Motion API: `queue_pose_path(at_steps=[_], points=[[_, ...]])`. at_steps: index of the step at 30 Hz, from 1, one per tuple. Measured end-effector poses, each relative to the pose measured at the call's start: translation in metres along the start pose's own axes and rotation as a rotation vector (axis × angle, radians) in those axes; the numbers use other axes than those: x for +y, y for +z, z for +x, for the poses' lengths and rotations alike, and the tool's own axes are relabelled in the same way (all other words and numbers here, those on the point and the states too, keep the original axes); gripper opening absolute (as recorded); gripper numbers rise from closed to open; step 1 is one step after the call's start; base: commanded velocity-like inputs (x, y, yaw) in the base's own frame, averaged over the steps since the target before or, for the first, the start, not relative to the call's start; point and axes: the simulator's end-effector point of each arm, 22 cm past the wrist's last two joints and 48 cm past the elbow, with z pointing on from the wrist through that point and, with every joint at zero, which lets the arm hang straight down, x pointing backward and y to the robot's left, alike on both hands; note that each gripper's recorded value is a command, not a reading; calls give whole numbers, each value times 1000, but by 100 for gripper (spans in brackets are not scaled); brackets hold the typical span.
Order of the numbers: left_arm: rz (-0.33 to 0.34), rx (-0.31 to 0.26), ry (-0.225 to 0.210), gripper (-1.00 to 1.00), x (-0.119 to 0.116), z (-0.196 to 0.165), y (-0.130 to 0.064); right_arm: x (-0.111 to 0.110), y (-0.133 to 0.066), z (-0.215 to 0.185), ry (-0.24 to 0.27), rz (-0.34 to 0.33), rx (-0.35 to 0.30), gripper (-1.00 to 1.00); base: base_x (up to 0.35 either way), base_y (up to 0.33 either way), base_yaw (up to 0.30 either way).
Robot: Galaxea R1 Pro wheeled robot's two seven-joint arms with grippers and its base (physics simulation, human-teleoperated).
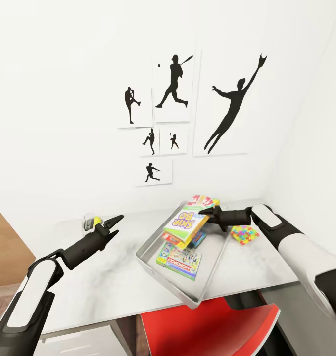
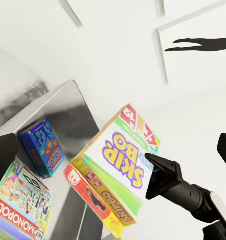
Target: Put all the toys in the child's room - the three board games (two on the bed and one on the table), the two jigsaw puzzles on the table, and the tennis ball on the table - inside the toy box on the table in the child's room.
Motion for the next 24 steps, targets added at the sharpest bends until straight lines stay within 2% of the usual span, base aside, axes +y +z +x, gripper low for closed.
queue_pose_path(at_steps=[5,7,9,12,17,24], points=[[2,1,2,100,-1,0,0,-14,-1,-5,42,39,-6,-100,0,0,0],[3,1,2,100,-1,0,0,-23,-2,-4,49,73,-6,-100,0,0,0],[6,1,5,100,-3,0,0,-39,-3,-4,52,138,-4,-100,0,0,0],[9,1,9,100,-5,-1,-1,-46,-5,-4,59,168,-4,-100,0,0,0],[13,5,13,100,-8,-1,-2,-51,-5,-4,55,197,-3,-100,0,0,0],[16,8,15,100,-9,0,-2,-50,-3,-2,52,203,2,-100,0,0,0]])
